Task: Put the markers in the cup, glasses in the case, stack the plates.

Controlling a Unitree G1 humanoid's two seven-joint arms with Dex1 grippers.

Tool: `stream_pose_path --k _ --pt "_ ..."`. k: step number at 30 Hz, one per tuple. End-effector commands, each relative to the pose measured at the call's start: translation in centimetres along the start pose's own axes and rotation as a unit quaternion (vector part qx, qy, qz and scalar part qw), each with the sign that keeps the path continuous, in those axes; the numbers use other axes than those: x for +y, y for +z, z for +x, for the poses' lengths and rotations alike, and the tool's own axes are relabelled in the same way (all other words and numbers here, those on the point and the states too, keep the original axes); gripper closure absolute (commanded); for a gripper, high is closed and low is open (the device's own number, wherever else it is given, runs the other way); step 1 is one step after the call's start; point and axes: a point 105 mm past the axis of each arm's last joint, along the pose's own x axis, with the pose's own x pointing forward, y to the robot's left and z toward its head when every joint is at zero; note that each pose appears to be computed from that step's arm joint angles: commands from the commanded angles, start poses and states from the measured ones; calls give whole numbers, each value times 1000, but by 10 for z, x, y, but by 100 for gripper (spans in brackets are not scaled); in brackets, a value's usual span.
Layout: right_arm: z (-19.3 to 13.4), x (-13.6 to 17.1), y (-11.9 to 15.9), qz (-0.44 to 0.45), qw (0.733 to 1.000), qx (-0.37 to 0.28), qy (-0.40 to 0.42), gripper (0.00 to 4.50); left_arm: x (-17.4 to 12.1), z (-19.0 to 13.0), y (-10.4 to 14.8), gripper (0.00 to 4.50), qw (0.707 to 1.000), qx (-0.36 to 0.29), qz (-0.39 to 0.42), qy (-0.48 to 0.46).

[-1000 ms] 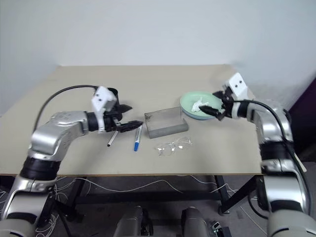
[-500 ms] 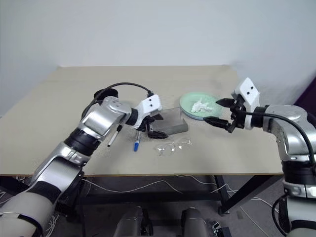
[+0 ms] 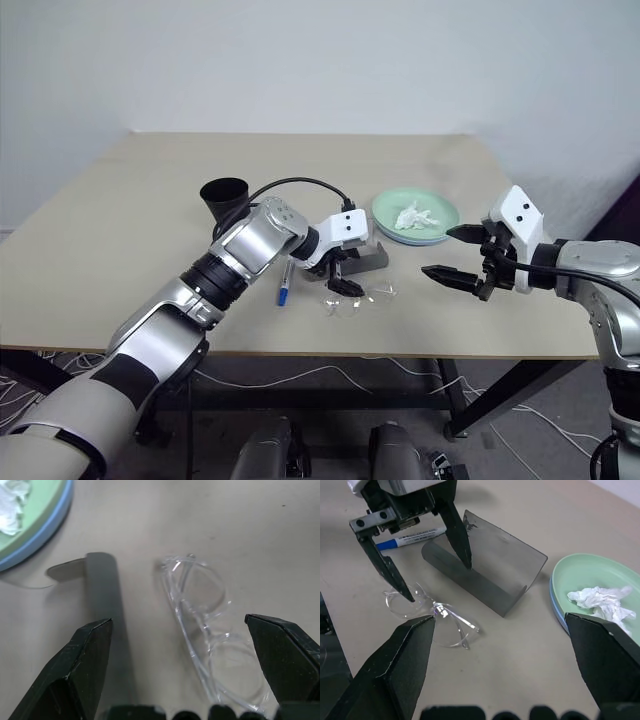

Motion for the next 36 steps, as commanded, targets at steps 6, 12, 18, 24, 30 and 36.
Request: stream_pose_path --k 6,12,18,24,30,36 --pt "-11 1 13 -15 999 -17 -23 1 1 9 15 0 1000 -1 28 5" --pt "-9 4 12 -10 1000 -17 -23 0 0 15 11 153 1000 6 25 3" --pt "-9 2 11 -4 1000 -16 -25 0 0 12 4 328 999 25 38 -6" --pt "-6 1 11 -3 1000 -16 -26 0 1 7 1 328 998 34 49 -14" --pt "-4 0 11 -4 1000 -16 -25 0 3 4 -3 328 996 44 74 -14" --pt "-3 0 12 -5 1000 -18 -26 0 1 7 -7 328 996 49 70 -18"
